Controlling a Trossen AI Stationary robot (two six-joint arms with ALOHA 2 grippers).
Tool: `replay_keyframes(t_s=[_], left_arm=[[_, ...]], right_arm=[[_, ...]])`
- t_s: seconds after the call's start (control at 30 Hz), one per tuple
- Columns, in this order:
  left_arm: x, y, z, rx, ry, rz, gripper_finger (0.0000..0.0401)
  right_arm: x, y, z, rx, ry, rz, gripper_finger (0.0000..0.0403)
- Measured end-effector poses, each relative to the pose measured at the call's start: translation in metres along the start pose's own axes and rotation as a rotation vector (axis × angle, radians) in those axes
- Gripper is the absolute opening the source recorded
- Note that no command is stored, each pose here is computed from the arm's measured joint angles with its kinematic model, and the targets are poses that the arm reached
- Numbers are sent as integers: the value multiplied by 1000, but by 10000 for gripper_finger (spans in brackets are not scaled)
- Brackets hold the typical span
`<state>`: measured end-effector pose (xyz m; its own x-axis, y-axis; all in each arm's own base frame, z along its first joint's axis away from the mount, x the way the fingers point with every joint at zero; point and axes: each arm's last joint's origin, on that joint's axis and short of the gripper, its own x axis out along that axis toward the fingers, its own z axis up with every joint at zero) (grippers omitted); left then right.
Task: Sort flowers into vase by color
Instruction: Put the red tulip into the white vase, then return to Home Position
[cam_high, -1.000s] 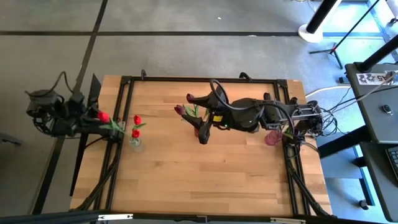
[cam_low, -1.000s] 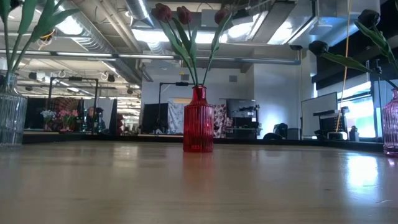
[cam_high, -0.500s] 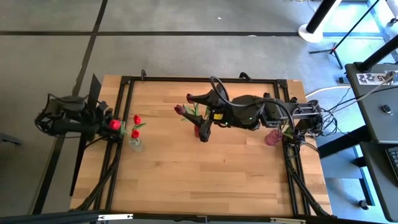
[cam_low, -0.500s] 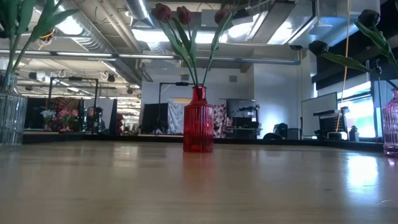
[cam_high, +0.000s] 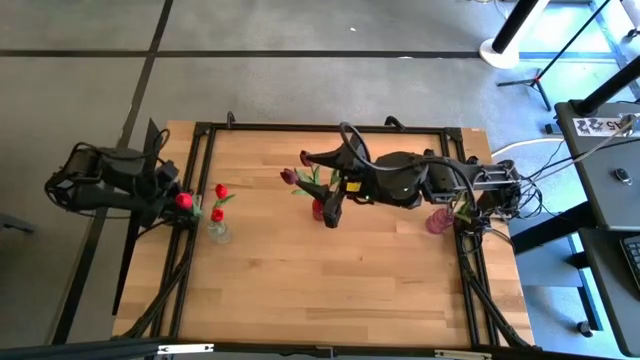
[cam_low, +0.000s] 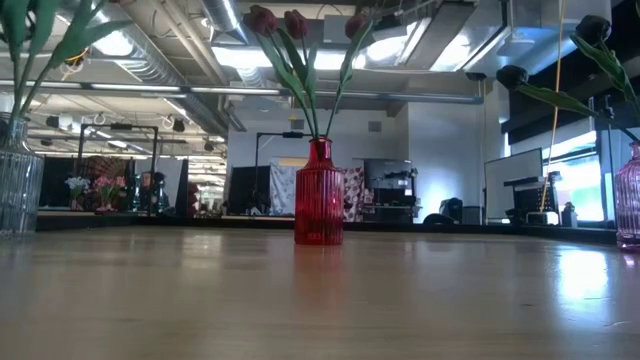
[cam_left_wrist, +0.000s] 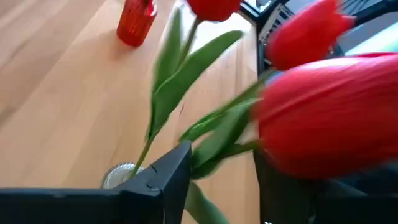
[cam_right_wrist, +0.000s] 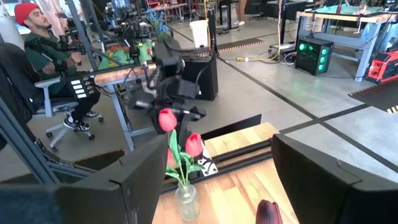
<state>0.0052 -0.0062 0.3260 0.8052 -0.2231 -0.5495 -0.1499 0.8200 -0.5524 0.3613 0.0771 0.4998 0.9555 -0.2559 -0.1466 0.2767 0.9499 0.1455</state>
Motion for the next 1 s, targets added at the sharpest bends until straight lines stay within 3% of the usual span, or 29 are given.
replay_keyframes(t_s=[0.3,0.63,0.83,0.9,1.0], left_arm=[[-13,-3,3,-10,94,142,171],[-45,-14,7,57,12,74,171],[-80,-20,1,-6,-12,43,165],[-91,-22,1,-3,-59,22,157],[-103,-24,7,71,-239,94,140]], right_arm=[[0,0,-2,-10,14,-3,285],[0,0,-1,-9,15,7,285],[0,1,-2,-9,25,50,285],[-1,2,-1,-20,31,81,285],[-2,2,0,-41,25,102,285]])
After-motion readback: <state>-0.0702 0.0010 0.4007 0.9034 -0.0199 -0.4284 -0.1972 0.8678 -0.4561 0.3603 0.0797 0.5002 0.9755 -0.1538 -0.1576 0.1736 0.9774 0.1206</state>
